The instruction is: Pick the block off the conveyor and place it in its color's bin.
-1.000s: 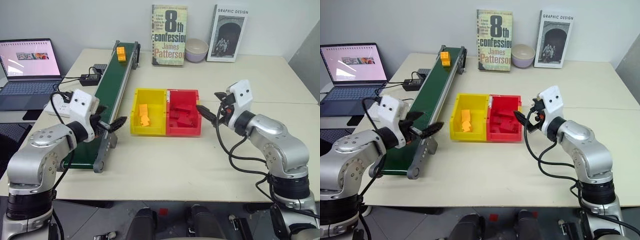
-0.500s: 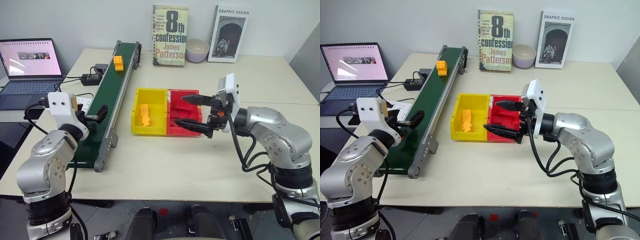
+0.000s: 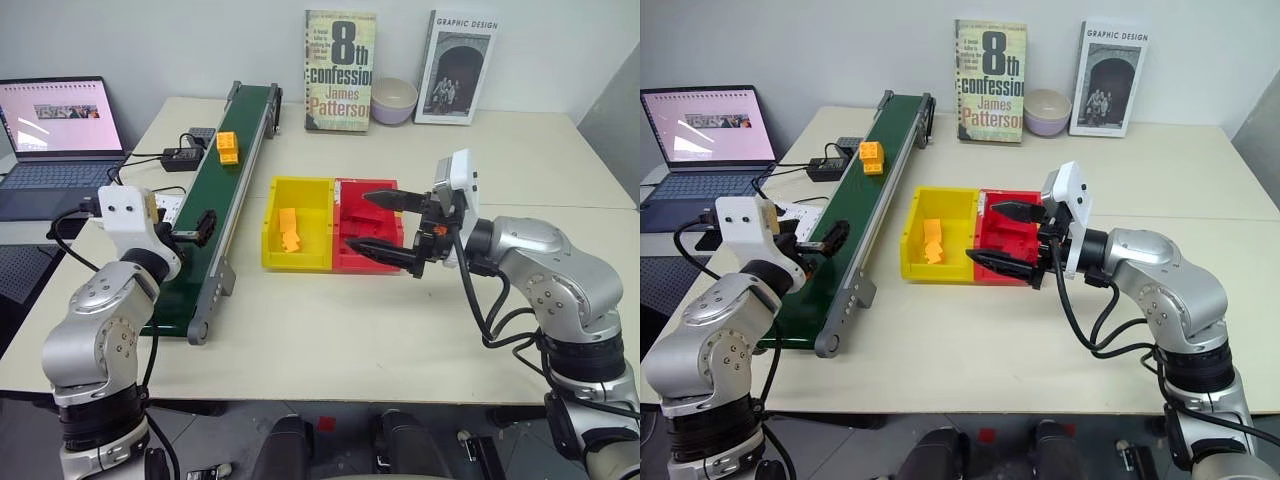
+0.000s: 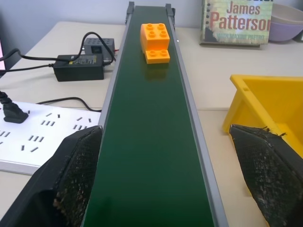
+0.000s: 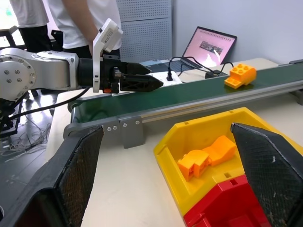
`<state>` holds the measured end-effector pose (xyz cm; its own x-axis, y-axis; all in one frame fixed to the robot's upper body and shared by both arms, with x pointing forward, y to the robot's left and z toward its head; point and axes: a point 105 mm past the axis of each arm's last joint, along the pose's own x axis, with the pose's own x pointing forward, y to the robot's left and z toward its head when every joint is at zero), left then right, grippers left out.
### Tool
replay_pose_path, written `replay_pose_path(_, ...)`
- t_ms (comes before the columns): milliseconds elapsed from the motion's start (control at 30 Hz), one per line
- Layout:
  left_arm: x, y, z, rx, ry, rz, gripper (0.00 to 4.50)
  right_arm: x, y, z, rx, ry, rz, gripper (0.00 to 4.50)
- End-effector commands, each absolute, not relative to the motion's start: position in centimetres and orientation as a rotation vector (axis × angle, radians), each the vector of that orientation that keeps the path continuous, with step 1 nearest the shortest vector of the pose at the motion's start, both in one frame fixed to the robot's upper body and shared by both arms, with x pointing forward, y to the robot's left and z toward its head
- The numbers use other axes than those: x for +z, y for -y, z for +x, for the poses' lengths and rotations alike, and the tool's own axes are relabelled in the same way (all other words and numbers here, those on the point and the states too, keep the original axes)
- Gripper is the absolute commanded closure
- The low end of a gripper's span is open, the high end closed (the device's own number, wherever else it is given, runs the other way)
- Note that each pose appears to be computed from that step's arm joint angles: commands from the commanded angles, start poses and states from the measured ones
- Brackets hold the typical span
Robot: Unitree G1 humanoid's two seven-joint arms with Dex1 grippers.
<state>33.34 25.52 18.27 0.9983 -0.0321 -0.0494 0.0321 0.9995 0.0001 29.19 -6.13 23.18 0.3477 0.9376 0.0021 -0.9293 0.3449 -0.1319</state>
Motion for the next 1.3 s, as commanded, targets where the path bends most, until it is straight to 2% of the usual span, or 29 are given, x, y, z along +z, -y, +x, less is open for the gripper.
replay_pose_path(33,19.5,-25.3,33.7,-0.025,0.001,0.038,0.03,24.1,6.5,28.9,1.172,0.148,-0.162,0.00)
replay_pose_path(567,17.9,-25.7,36.9,0.045,-0.031,0.022,0.03,24.3,6.5,28.6,1.122,0.161,-0.206,0.00)
replay_pose_path(1000,16.9,-25.9,38.2,0.057,-0.064,0.028,0.03,24.3,6.5,28.3,1.116,0.148,-0.202,0.00)
replay_pose_path(1067,17.0,-26.3,37.8,0.082,-0.062,-0.002,0.38,24.4,6.5,28.2,1.115,0.148,-0.200,0.00)
replay_pose_path(1133,17.0,-26.8,37.4,0.116,-0.067,-0.023,0.54,24.4,6.5,28.2,1.113,0.147,-0.199,0.00)
replay_pose_path(1300,16.8,-27.1,36.3,0.175,-0.105,-0.053,1.43,24.5,6.5,28.4,1.109,0.148,-0.193,0.00)
